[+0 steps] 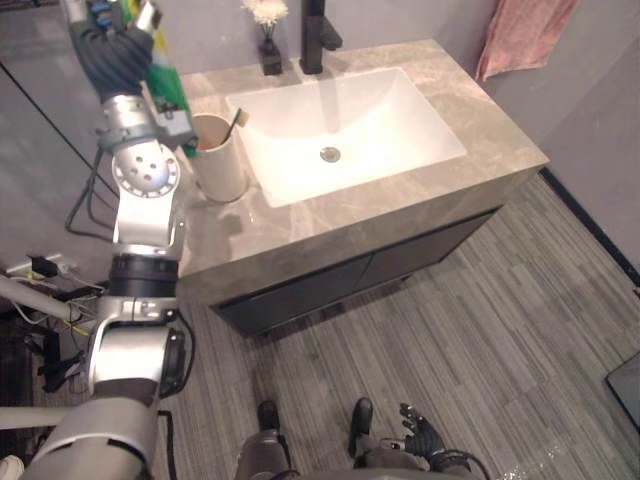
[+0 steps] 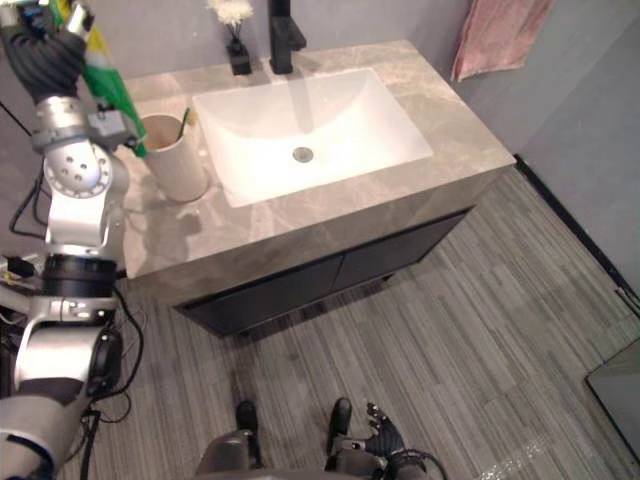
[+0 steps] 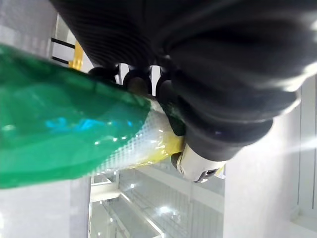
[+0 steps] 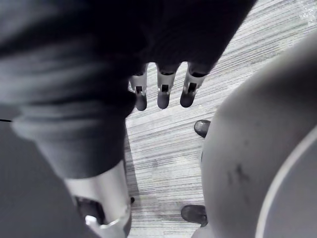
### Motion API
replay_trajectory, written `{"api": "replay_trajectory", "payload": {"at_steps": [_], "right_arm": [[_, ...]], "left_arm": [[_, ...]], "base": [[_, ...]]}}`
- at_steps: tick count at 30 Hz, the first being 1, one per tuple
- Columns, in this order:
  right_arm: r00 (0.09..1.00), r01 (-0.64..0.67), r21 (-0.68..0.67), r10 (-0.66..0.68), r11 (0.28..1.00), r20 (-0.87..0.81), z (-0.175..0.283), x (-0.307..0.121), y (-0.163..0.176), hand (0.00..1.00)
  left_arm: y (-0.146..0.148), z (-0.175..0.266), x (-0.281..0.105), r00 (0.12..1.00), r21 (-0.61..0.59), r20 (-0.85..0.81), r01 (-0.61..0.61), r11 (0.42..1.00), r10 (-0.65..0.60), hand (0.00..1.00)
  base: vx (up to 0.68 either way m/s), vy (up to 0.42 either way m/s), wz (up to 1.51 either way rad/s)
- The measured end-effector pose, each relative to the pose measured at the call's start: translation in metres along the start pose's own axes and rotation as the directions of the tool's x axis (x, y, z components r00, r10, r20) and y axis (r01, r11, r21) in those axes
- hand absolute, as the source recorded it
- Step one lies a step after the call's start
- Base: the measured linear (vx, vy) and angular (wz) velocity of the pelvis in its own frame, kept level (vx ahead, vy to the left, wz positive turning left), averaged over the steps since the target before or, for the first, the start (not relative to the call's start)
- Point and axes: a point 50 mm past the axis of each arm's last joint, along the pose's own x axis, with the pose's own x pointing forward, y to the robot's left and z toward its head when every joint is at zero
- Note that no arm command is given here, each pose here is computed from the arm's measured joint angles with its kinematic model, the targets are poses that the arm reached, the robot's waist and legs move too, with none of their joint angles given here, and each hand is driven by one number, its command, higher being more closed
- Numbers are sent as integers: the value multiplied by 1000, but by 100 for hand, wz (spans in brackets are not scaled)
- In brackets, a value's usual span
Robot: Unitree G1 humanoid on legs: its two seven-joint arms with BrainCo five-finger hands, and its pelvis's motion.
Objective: Organize washtable
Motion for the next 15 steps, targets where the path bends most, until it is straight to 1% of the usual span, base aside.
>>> {"api": "replay_trajectory", "payload": {"at_steps": [4,7,15], "right_arm": [[1000,-6,-12,6,1000,8,0,-2,1,0],[1000,-10,-32,11,999,15,1,-3,2,0],[1000,-13,-26,13,1000,10,-2,-6,4,0]], "left_arm": [[-19,11,5,998,-35,35,59,998,-58,100],[-25,12,6,997,-41,37,75,996,-74,100],[-28,13,7,996,-43,40,83,996,-82,100]], "base": [[-4,-1,3],[-7,-9,6],[4,-3,1]]}}
